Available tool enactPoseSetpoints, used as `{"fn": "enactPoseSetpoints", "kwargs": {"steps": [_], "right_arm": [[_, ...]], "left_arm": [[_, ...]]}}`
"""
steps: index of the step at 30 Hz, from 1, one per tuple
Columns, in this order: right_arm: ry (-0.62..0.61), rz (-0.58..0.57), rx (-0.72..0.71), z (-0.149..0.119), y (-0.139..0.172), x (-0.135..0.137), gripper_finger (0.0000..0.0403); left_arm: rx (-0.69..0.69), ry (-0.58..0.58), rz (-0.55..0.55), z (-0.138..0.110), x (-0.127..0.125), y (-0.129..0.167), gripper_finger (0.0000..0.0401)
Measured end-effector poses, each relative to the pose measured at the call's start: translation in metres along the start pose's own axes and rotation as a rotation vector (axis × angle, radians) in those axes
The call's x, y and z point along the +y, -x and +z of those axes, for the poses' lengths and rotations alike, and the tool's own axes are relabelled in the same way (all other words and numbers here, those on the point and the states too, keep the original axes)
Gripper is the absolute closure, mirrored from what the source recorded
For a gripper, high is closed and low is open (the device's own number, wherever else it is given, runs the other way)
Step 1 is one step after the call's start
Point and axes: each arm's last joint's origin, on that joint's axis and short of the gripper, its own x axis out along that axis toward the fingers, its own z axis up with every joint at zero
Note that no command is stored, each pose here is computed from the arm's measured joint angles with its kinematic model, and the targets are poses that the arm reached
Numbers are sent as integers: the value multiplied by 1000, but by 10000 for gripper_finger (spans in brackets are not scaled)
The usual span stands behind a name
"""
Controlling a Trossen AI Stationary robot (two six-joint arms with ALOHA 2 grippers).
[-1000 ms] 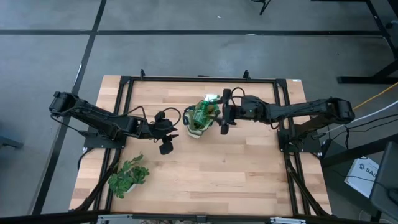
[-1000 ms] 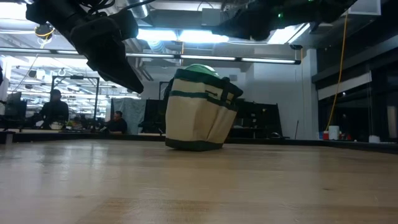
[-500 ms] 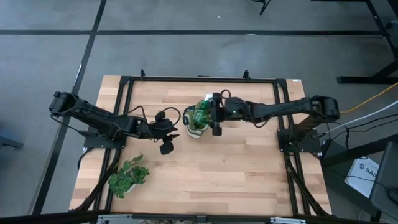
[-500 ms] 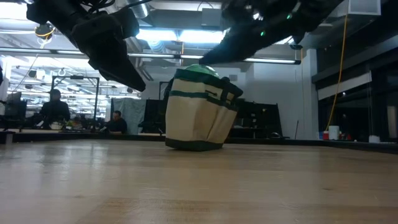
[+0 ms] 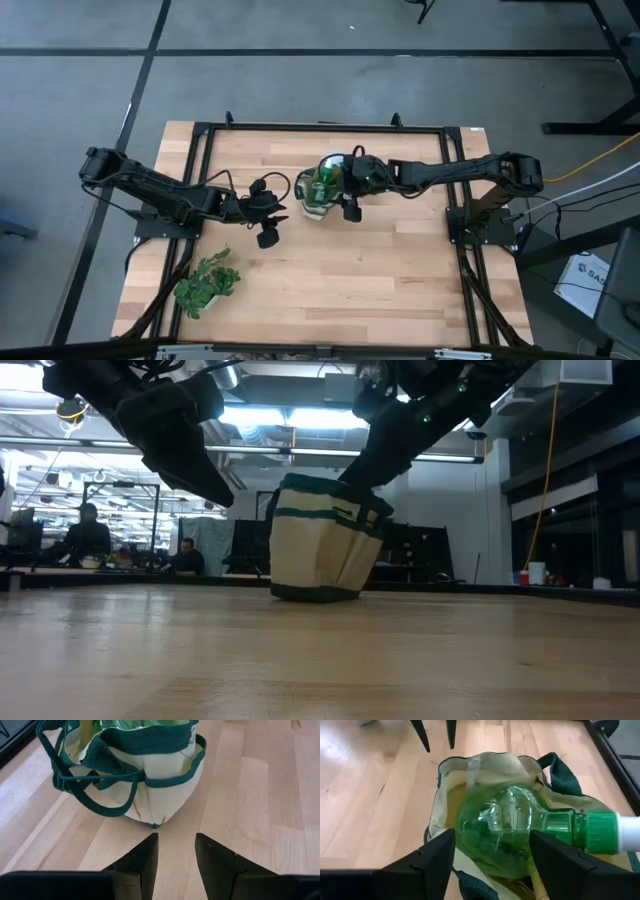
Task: Pick & Place Garden tools in Gardening bag
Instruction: Put the green spray bottle into the light brown gardening bag, then return to Home Position
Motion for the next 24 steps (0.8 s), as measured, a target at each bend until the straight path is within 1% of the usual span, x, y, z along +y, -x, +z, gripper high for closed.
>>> {"fn": "enactPoseSetpoints", "kwargs": {"steps": [4, 6, 8, 10, 12, 14, 16, 18, 20, 24], "right_arm": [[4, -2, -28, 7, 7, 0, 147], [8, -8, -81, 18, 15, -1, 147], [13, -12, -107, 26, 21, -3, 147], [18, 1, -107, 28, 28, -3, 147], [19, 17, -136, 33, 37, -4, 147], [16, 25, -143, 35, 48, -6, 147], [6, 30, -112, 28, 58, -7, 147], [-30, 49, -118, 18, 66, -7, 148], [-56, 57, -130, 6, 72, -5, 151], [-104, 71, -172, -28, 81, 4, 159]], "left_arm": [[-18, 9, -7, 2, -1, 0, 276], [-61, 23, -37, 7, -2, 3, 276], [-107, 13, -75, 12, -3, 9, 276], [-144, -11, -101, 16, -3, 19, 276], [-199, -40, -125, 20, -3, 33, 276], [-287, -85, -149, 27, -4, 47, 276], [-359, -142, -157, 30, -4, 62, 276], [-426, -180, -169, 34, -3, 75, 276], [-463, -204, -180, 34, -3, 84, 276], [-501, -225, -215, 34, -3, 97, 276]]}}
